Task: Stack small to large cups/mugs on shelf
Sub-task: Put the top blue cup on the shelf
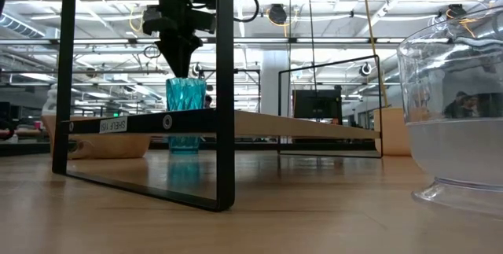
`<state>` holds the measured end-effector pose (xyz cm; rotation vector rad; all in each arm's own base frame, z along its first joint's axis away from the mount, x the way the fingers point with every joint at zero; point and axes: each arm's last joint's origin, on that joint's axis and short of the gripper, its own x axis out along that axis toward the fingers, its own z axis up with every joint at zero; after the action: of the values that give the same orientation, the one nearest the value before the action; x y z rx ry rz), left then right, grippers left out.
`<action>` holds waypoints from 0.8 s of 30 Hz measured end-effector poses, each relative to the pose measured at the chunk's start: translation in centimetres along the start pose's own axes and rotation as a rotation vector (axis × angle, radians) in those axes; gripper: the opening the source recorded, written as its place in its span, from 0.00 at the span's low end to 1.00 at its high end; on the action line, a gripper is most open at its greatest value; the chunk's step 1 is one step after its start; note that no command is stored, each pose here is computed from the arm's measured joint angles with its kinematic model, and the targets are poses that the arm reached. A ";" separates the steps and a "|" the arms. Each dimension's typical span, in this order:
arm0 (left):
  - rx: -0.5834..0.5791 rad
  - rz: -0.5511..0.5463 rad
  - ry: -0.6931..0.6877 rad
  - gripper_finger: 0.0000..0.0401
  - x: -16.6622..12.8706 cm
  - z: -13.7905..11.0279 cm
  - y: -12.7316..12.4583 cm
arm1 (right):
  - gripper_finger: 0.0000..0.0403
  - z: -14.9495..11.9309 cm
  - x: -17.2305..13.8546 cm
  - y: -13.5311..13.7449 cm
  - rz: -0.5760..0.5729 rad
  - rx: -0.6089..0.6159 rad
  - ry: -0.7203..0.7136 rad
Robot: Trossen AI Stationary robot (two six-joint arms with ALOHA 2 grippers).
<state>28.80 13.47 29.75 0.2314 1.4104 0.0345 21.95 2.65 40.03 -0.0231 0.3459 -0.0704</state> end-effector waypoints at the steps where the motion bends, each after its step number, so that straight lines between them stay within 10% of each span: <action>1: -0.001 0.000 0.000 0.37 0.0 0.0 0.0 | 0.00 0.0 0.0 0.0 0.000 0.000 0.000; 15: -0.014 0.029 0.034 0.36 2.2 -0.4 -0.3 | 0.00 0.0 0.0 0.0 0.000 0.000 0.000; 24: -0.015 0.013 0.017 0.08 2.3 -0.3 -0.3 | 0.00 0.0 0.0 0.0 0.000 0.000 0.000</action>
<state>28.82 13.56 27.41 0.2284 1.4250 0.0584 21.95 2.66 40.03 -0.0230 0.3458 -0.0702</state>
